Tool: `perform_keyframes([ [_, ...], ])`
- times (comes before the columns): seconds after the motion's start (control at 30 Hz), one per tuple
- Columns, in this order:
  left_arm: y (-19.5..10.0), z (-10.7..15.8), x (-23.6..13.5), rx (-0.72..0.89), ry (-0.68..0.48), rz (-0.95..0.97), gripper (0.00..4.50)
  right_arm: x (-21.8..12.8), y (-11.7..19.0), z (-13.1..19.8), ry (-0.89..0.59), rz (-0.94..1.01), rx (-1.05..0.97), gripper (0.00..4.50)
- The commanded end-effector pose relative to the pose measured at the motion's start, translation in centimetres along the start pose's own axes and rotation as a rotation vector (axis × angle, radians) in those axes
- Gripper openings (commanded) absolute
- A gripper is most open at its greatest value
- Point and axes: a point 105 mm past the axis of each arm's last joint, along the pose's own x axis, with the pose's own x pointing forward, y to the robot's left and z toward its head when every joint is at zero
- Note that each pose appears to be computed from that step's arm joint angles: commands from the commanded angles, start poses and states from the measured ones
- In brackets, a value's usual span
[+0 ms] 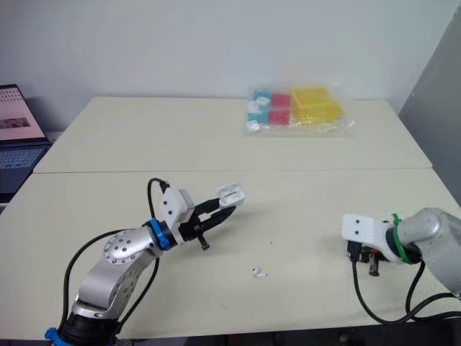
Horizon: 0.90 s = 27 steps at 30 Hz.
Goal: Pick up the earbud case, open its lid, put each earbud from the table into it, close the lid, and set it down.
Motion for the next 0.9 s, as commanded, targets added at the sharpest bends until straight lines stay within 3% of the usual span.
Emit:
perform_keyframes([
  [0.03, -0.3, 1.8, 0.5, -0.054, -0.067, -0.037, 0.79, -1.6, 0.1, 3.3, -0.171, -0.024, -0.059, 0.41],
  [0.27, -0.9, 3.9, 2.0, -0.138, -0.158, -0.127, 0.79, -4.4, -0.1, 12.7, -0.763, -0.105, -0.012, 0.41],
  [0.43, -1.1, 4.7, 2.9, -0.131, -0.190, -0.156, 0.79, -6.0, -0.7, 16.7, -1.042, -0.206, 0.046, 0.41],
  [0.63, -1.4, 5.2, 3.2, -0.140, -0.190, -0.199, 0.79, -6.6, -1.3, 19.0, -1.210, -0.295, 0.101, 0.41],
  [0.9, -1.3, 6.1, 3.5, -0.173, -0.205, -0.220, 0.79, -4.8, -1.5, 19.8, -1.225, -0.342, 0.087, 0.41],
])
